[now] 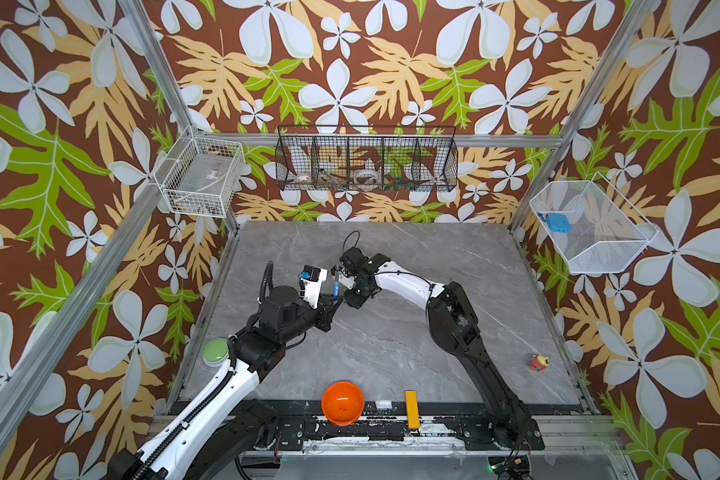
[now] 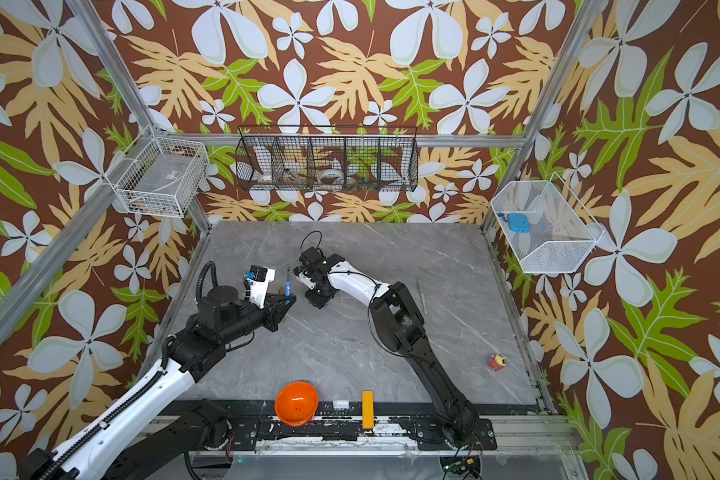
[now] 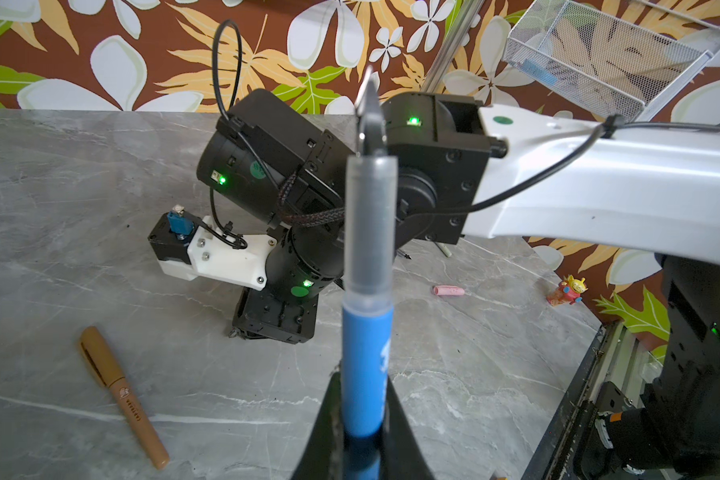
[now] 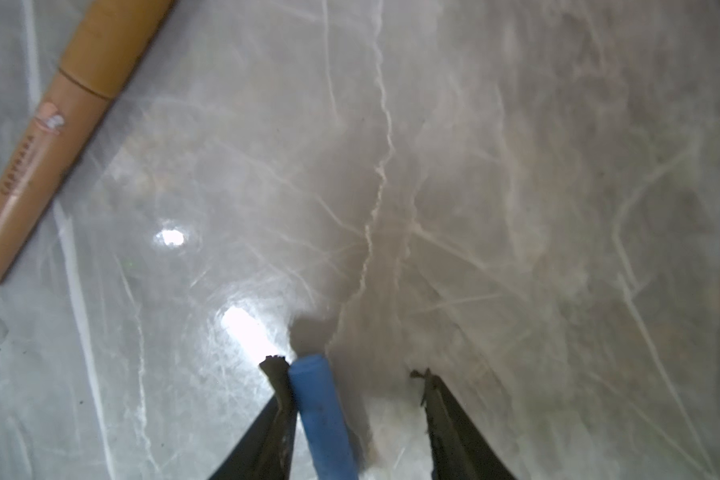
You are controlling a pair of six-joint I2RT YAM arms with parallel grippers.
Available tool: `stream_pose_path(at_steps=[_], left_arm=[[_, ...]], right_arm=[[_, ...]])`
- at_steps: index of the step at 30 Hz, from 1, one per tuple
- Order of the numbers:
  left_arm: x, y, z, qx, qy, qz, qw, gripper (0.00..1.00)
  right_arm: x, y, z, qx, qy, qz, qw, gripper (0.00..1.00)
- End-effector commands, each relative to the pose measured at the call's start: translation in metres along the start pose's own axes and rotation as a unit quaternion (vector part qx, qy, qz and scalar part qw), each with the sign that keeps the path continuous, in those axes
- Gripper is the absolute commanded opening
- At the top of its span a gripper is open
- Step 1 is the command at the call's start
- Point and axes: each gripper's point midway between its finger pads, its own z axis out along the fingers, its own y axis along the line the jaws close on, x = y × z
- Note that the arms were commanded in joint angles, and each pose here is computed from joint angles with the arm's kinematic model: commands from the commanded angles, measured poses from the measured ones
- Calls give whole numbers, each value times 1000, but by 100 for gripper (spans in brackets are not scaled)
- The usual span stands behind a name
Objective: Insert the pens into the pen caps
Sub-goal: 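Lower the right gripper onto the blue cap and close on it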
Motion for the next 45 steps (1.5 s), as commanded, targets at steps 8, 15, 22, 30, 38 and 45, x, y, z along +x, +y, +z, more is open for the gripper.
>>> stream_pose_path(at_steps=[8, 15, 22, 30, 38, 45], left_arm=[[-2, 0, 0, 2, -7, 8, 1000, 0], [-2, 1, -1, -2, -9, 6, 1000, 0], [-1, 1, 0, 0, -8, 4, 1000, 0], [0, 0, 2, 3, -7, 4, 1000, 0], [-1, -2, 1, 10, -17, 5, 1000, 0], [1, -2, 2, 12, -15, 4, 1000, 0]], right_arm=[[17, 6, 1, -18, 53, -2, 998, 31], [26, 6, -19, -36, 45, 88, 994, 17], [52, -3, -34, -30, 25, 170, 985, 38], [47, -4, -56, -33, 12, 169, 985, 52], [59, -2, -41, -40, 73, 127, 988, 52], [65, 0, -25, -36, 111, 86, 989, 52]])
